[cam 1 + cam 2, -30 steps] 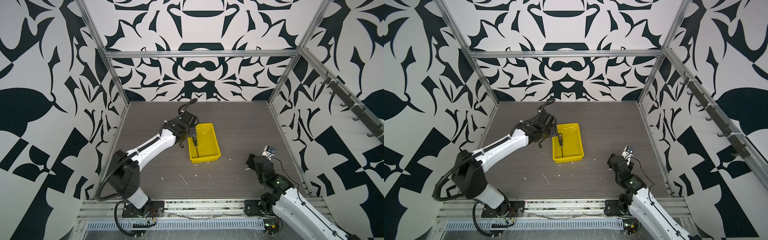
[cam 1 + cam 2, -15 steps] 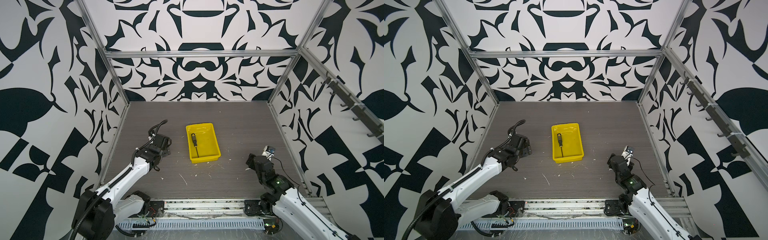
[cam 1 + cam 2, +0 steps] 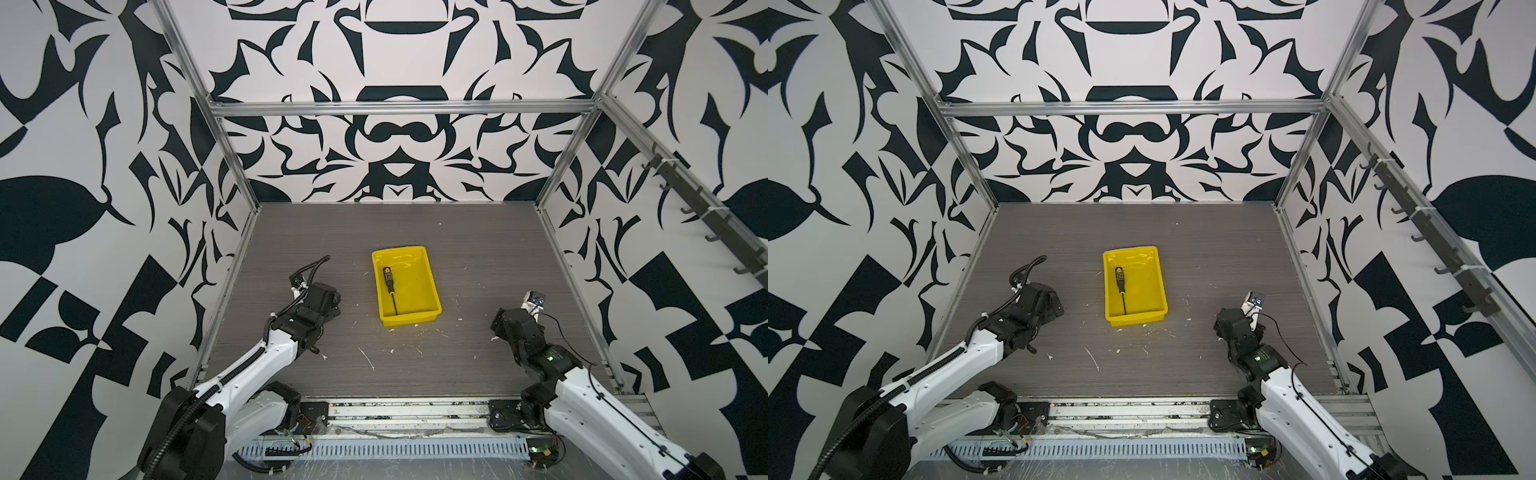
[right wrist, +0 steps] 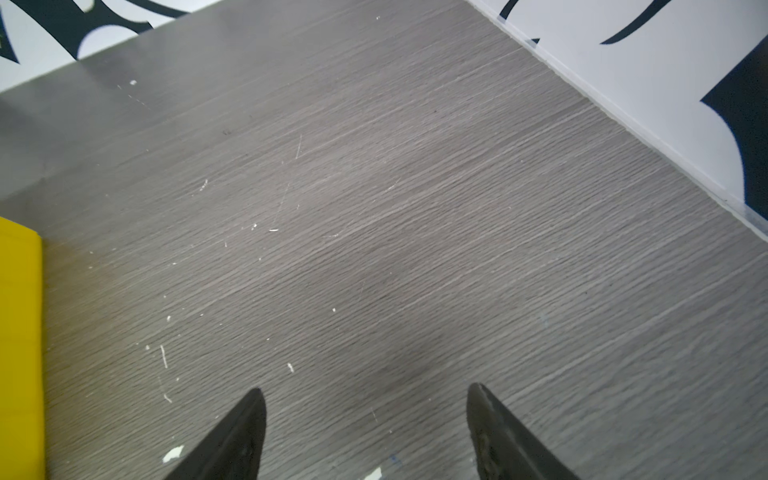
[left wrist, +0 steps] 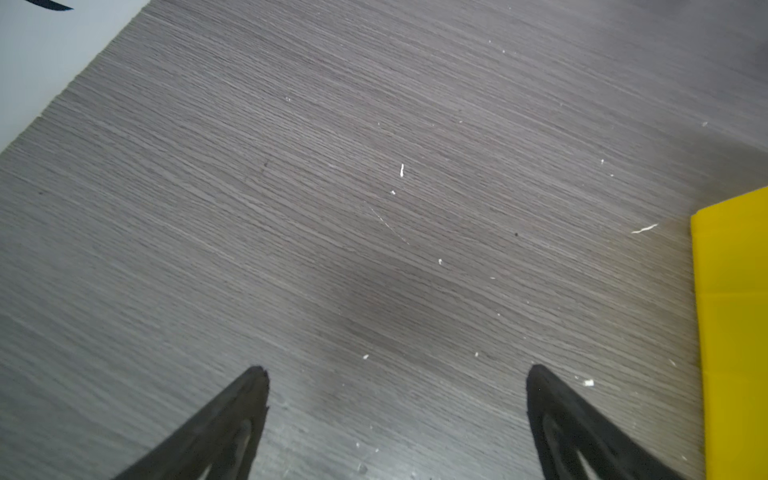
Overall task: Put the screwdriver in the bin
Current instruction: 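Withdraw the left gripper from the bin toward the robot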
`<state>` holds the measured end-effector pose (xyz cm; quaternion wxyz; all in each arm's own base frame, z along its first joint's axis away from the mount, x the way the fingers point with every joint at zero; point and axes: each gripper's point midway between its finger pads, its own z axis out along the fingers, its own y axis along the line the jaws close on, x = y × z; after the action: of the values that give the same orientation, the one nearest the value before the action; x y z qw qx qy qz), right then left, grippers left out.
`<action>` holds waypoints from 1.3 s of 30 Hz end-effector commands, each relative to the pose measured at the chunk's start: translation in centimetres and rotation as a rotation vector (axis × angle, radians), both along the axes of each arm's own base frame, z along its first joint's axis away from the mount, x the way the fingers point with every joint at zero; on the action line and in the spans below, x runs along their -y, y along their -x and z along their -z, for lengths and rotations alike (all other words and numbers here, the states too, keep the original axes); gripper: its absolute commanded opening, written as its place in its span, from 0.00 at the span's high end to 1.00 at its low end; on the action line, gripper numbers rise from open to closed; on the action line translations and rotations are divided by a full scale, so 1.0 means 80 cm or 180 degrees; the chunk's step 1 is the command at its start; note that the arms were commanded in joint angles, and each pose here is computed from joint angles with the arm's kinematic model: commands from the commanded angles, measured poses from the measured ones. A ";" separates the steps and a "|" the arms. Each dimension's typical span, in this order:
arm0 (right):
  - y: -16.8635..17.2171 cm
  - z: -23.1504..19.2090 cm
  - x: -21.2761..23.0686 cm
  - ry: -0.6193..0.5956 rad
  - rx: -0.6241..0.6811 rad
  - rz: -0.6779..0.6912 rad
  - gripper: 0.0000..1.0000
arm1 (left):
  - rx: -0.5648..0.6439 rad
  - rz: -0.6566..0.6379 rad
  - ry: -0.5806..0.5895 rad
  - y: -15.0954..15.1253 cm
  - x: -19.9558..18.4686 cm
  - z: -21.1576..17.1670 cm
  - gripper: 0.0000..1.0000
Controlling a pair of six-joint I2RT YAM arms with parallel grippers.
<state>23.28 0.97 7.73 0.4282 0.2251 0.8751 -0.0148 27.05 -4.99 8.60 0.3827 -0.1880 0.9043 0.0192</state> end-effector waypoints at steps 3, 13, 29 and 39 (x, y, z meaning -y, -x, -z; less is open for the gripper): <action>-0.020 -0.023 -0.009 -0.0007 0.0077 0.0000 0.22 | 0.0087 0.0025 0.0007 -0.010 0.005 -0.009 0.00; -0.018 -0.022 -0.008 -0.0010 0.0064 -0.0002 0.21 | 0.0108 0.0035 0.0059 -0.008 0.006 -0.013 0.01; -0.040 -0.096 0.009 0.0244 0.0647 0.0176 0.10 | 0.0322 0.0023 0.0186 -0.003 0.004 -0.022 0.00; -0.090 -0.142 0.025 0.1662 0.1084 0.0015 0.01 | 0.0279 0.0021 0.0165 -0.006 0.005 -0.020 0.01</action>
<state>29.35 0.13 15.89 0.5647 0.1316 0.8037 -0.1333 27.33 -5.22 10.13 0.4150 -0.1915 0.8894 -0.0082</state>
